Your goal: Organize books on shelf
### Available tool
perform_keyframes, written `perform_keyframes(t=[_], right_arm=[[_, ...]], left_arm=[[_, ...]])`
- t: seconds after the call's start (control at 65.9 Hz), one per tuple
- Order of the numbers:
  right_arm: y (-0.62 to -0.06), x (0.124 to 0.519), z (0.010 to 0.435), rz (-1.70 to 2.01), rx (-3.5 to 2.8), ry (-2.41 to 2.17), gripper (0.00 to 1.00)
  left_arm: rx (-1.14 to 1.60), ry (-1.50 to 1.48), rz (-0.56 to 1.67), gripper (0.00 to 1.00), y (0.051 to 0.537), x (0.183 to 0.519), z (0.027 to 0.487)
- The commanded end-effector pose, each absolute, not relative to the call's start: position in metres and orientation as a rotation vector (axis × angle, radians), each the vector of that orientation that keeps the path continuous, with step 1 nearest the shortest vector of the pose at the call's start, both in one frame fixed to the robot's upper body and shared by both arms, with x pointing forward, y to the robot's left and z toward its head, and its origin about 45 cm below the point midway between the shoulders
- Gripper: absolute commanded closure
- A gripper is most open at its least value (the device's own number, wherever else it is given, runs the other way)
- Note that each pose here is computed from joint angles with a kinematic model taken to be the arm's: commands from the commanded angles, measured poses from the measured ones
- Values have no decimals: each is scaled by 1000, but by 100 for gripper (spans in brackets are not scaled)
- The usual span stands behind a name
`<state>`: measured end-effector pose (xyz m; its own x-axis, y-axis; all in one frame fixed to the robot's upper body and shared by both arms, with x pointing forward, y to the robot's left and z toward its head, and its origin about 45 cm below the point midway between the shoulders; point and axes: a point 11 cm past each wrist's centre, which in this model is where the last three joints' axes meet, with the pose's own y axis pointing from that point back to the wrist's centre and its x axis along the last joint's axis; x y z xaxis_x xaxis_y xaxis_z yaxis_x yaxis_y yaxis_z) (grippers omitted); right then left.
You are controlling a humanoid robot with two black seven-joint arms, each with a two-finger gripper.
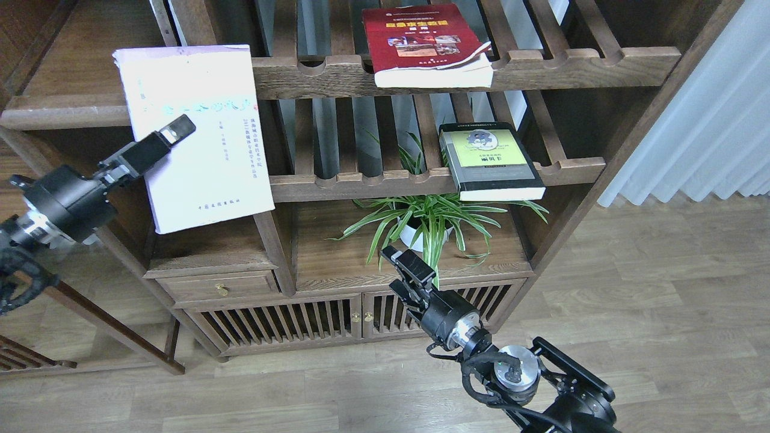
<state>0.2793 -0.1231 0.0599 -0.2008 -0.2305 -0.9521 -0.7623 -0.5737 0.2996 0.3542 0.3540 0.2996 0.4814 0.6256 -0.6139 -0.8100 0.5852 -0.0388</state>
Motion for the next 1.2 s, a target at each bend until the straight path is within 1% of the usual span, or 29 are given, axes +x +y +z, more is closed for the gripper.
perform_keyframes(t=[0.0,0.394,0.713,0.819,1.001,1.183], right_arm=[[-124,279,57,1830,-1669,1168,1],[-121,291,66,1806,-1707,1153,1],[-120,291,66,1805,-1713,1152,1],[-120,292,67,1803,-1719,1150,1],[-119,292,67,1803,-1721,1149,1],[-120,292,67,1805,-1719,1151,1]], left_arm=[[-369,567,919,98,370,355,315],[-460,496,968,98,400,355,349],[-489,509,1031,96,423,357,344],[-513,491,1041,95,430,357,351],[-533,465,1054,97,437,356,359],[-531,442,1115,99,456,356,358]])
